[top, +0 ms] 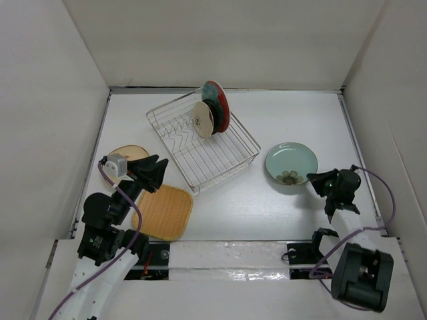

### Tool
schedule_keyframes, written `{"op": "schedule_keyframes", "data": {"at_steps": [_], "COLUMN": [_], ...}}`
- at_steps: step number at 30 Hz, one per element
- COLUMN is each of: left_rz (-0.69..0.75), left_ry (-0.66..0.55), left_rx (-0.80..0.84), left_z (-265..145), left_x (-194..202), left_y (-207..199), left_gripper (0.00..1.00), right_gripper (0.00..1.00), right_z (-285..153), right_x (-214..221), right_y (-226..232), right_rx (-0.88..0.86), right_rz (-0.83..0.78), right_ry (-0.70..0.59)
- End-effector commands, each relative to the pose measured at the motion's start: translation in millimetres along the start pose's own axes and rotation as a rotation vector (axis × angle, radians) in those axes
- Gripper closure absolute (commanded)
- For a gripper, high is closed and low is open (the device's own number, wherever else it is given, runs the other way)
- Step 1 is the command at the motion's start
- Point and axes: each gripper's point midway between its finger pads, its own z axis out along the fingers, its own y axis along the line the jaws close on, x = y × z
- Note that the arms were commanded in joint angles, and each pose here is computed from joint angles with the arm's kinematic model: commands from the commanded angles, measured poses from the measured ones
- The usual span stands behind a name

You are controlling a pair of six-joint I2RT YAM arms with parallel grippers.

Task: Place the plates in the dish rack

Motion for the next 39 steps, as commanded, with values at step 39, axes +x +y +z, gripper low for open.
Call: {"op": "schedule_keyframes", "data": {"at_steps": [39], "left_rz": [0.011], "left_ry": [-0.044], "left_rx": [-0.003], "left_z": [3], "left_x": [-16], "left_y": [-2], "left_gripper": [0.64], "right_gripper": [1.00], "right_z": [18], "right_x": [85], "right_y": [491], "right_rx": [-0.157], "right_rz": [-0.924], "right_ry": [-0.491]}}
